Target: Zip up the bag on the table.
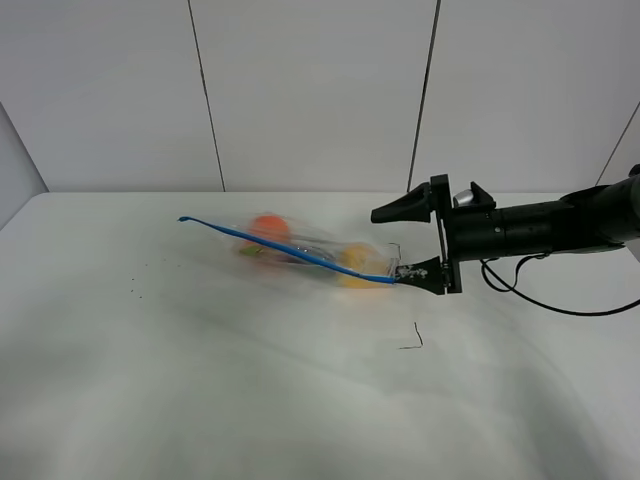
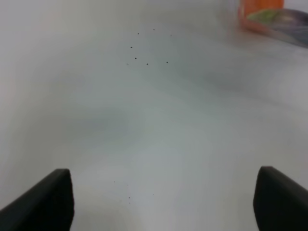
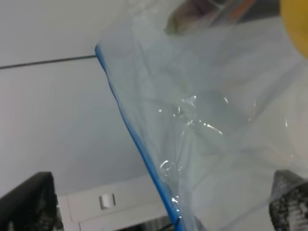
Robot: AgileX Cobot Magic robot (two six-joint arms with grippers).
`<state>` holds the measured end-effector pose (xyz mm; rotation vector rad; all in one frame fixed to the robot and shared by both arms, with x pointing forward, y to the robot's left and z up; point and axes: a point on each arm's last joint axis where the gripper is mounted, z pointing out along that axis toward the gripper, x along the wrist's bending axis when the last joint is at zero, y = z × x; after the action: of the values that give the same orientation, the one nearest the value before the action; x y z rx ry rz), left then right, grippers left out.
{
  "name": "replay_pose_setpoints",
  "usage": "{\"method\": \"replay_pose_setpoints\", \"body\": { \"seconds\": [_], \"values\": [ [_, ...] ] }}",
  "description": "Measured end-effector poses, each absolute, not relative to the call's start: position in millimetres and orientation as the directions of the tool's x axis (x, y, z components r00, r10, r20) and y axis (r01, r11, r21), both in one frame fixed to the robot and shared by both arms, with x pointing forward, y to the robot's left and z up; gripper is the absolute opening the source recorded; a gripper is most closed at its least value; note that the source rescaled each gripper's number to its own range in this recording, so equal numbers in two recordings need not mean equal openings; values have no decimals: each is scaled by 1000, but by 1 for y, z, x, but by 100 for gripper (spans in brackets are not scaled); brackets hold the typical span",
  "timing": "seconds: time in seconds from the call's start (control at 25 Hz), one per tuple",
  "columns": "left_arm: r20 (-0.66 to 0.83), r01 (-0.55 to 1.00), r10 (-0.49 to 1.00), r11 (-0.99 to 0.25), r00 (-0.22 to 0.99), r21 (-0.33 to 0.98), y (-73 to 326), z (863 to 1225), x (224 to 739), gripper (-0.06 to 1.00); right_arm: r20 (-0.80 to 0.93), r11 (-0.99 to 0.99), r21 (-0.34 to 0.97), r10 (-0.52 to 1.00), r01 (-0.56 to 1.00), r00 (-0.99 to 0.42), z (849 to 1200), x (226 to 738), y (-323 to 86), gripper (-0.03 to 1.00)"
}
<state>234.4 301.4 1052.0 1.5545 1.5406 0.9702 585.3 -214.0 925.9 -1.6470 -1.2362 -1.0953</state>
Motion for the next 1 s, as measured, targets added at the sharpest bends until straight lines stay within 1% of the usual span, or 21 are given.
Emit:
{"method": "replay_pose_setpoints", "body": {
  "seconds": [0.12, 0.28, 0.4, 0.48, 0.6, 0.68, 0.76, 0.88, 1.0],
  "values": [
    [19, 449, 1000, -15, -3, 894, 301, 1052, 234, 100, 924, -153, -67, 363, 986, 119, 932, 591, -215, 100],
    [18, 449, 1000, -15, -3, 894, 301, 1052, 234, 100, 839, -41, -8, 543, 999, 29, 953, 611, -222, 100],
    [18, 449, 1000, -15, -3, 894, 301, 1052, 234, 100, 705, 5, 30, 708, 1000, -25, 972, 627, -234, 100],
    [18, 449, 1000, -15, -3, 894, 301, 1052, 234, 100, 581, 28, 66, 811, 997, -61, 985, 637, -243, 100],
    [18, 449, 1000, -15, -3, 894, 301, 1052, 234, 100, 400, 43, 130, 912, 991, -92, 1007, 649, -251, 100],
    [18, 449, 1000, -15, -3, 894, 301, 1052, 234, 100, 285, 53, 176, 953, 983, -102, 1021, 656, -256, 100],
    [18, 449, 1000, -15, -3, 894, 301, 1052, 234, 100, 214, 48, 203, 973, 978, -92, 1030, 660, -260, 100],
    [18, 449, 1000, -15, -3, 894, 301, 1052, 234, 100, 151, 52, 225, 985, 973, -88, 1037, 663, -267, 100],
    [18, 449, 1000, -15, -3, 894, 301, 1052, 234, 100, 127, 51, 224, 989, 973, -81, 1037, 664, -273, 100]
  ]
}}
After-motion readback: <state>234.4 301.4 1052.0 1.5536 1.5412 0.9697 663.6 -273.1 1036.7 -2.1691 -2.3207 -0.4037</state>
